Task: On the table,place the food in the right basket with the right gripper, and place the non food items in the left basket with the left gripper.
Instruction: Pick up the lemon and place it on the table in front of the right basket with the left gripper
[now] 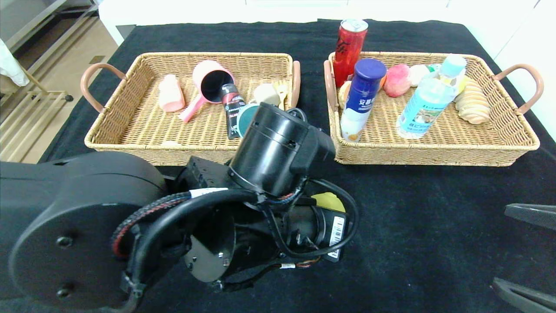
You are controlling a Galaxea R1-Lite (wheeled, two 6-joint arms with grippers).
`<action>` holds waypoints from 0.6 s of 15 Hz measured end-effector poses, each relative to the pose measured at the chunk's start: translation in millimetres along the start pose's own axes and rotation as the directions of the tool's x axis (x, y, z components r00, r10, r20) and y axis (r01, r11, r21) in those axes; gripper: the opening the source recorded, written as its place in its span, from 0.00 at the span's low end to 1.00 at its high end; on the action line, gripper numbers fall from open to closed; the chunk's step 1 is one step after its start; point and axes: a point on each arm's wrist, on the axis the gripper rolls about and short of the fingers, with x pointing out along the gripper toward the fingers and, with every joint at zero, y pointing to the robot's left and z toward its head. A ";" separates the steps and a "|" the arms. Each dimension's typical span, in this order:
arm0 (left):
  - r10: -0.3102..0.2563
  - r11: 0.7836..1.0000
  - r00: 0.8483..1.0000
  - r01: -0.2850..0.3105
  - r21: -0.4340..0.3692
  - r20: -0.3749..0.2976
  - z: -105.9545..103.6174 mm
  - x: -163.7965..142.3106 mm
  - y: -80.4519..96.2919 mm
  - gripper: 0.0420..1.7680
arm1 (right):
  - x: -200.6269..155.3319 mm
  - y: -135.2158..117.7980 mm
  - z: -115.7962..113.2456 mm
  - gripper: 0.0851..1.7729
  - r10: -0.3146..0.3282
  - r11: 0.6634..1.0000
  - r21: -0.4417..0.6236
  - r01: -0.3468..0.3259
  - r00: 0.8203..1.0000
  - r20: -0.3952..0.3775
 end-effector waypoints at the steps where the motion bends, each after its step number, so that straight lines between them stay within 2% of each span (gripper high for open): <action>1: -0.009 1.000 1.000 0.009 0.009 0.000 1.0 3.6 -4.8 0.57 | -1.5 -0.4 1.1 0.96 -0.008 1.000 -0.003 0.008 1.000 0.006; 9: -0.023 0.996 1.000 0.024 0.084 -0.020 2.8 42.7 -24.8 0.56 | -17.3 -0.9 11.3 0.96 -0.076 0.997 -0.026 0.077 0.995 0.066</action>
